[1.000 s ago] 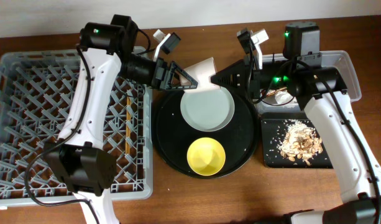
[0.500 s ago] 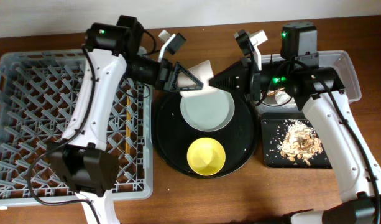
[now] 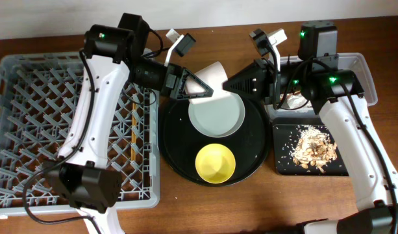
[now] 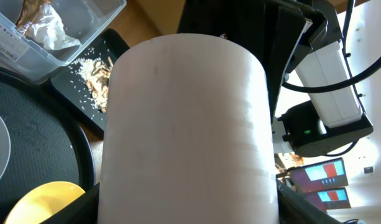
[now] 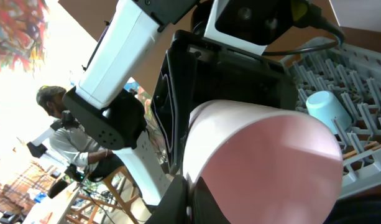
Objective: Sort waste into correct bins and load items into the dishwasher rack
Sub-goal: 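Lower the pink cup into the dish rack with the left gripper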
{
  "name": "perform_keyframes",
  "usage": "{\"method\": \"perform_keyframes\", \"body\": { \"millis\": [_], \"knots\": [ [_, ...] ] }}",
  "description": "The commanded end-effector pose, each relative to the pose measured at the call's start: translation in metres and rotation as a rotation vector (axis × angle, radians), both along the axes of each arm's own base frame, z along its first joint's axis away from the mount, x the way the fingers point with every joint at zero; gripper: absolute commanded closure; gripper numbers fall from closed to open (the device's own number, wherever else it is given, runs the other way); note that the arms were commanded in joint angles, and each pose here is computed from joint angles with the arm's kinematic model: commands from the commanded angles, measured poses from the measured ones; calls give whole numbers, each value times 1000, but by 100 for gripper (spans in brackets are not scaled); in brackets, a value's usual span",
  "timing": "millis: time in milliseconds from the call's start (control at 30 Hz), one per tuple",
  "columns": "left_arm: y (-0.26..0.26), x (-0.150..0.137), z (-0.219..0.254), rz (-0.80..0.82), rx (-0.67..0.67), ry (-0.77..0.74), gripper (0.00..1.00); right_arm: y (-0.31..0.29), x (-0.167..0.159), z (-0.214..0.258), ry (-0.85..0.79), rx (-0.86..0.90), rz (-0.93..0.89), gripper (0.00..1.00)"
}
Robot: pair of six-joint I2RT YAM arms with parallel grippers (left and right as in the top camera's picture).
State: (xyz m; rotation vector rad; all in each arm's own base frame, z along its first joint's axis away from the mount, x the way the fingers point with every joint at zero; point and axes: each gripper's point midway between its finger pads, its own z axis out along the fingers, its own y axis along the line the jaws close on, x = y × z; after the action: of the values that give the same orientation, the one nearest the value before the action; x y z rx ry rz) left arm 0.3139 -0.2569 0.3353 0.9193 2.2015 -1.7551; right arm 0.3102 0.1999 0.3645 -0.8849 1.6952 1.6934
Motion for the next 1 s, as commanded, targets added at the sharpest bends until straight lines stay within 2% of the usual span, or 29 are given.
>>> {"method": "perform_keyframes", "body": {
  "millis": [0, 33, 67, 100, 133, 233, 367, 467, 567, 667, 800, 967],
  "knots": [
    [3, -11, 21, -7, -33, -69, 38, -2, 5, 0, 1, -11, -22, 92],
    [3, -11, 21, -7, -34, -69, 40, -2, 5, 0, 1, -11, -21, 87],
    [3, -11, 21, -6, -32, -69, 43, -2, 5, 0, 1, -11, -21, 76],
    [3, -11, 19, -5, -24, -72, 44, -2, 5, 0, 1, -11, -21, 46],
    [4, -10, 16, -4, -6, -76, 45, -2, 5, 0, 0, -11, -21, 1],
    [13, -4, 0, 22, 103, -91, 52, -10, 8, 2, 33, -7, -41, 2],
    [51, 13, -29, 169, 367, -47, 52, -31, 21, -1, 140, -15, -121, 1],
    [105, 30, -55, 370, 658, 0, 51, -39, 31, -14, 221, -60, -203, 1],
    [176, 46, -76, 650, 992, 65, 51, -46, 41, -44, 340, -180, -335, 1],
    [206, 50, -81, 741, 1100, 78, 51, -57, 49, -71, 405, -299, -453, 1],
    [234, 46, -96, 789, 1203, 128, 50, -81, 68, -98, 397, -457, -633, 1],
    [250, 24, -134, 751, 1289, 286, 50, -118, 86, -124, 374, -647, -847, 1]
  ]
}}
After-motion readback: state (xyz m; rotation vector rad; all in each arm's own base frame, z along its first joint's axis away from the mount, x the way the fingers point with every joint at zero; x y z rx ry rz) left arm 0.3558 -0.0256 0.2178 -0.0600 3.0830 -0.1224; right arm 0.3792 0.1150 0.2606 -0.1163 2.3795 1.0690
